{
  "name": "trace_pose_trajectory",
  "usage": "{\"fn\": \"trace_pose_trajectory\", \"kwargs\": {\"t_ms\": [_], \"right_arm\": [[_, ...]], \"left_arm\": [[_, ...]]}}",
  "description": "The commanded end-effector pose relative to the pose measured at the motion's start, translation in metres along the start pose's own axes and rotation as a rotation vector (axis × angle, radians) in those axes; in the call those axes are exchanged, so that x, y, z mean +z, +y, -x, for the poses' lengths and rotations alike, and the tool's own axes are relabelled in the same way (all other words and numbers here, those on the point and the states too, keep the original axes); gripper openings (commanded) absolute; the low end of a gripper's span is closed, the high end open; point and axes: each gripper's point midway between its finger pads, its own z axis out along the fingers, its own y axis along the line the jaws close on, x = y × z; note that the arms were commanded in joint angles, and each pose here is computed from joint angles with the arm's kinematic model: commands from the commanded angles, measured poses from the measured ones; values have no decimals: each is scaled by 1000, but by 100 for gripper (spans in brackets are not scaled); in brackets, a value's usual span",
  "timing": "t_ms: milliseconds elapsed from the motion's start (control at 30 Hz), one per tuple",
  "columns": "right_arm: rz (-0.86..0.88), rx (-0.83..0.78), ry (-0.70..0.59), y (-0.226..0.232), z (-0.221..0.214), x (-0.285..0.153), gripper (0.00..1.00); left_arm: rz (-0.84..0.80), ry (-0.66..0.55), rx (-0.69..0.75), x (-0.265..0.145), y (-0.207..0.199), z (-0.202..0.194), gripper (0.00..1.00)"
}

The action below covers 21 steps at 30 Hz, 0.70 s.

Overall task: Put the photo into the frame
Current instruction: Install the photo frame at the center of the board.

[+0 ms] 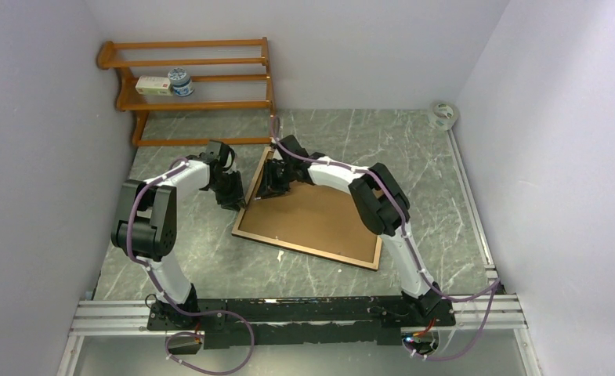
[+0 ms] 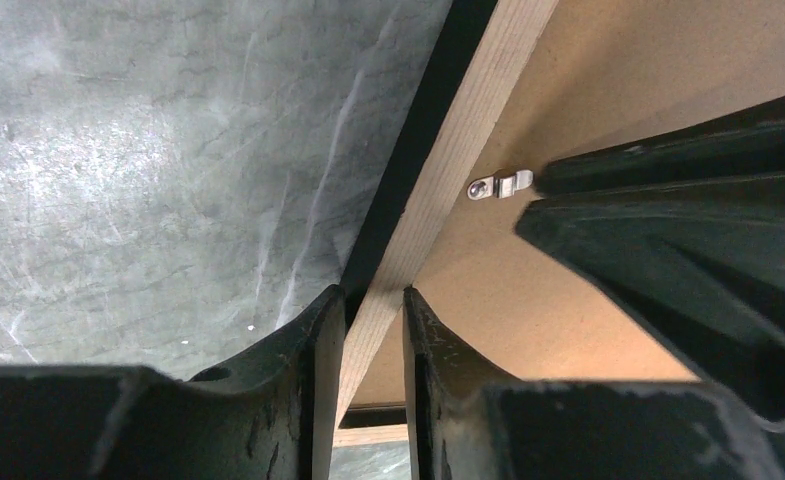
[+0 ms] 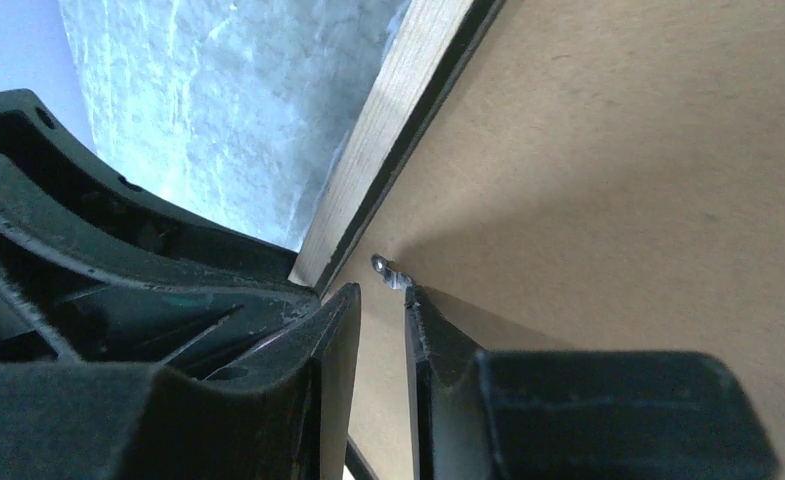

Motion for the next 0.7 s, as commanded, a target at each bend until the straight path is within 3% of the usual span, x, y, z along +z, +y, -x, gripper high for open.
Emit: {"fn": "trace_pose_trajectory", "kwargs": {"t_ms": [0,667], "right_arm": [[54,-61,0,24,1,6,27],[-54,-83,-32,6,10,15,27]], "left_arm": [[60,65,-11,6,16,-19,30],[65,75,-15,8,18,-22,30]]}}
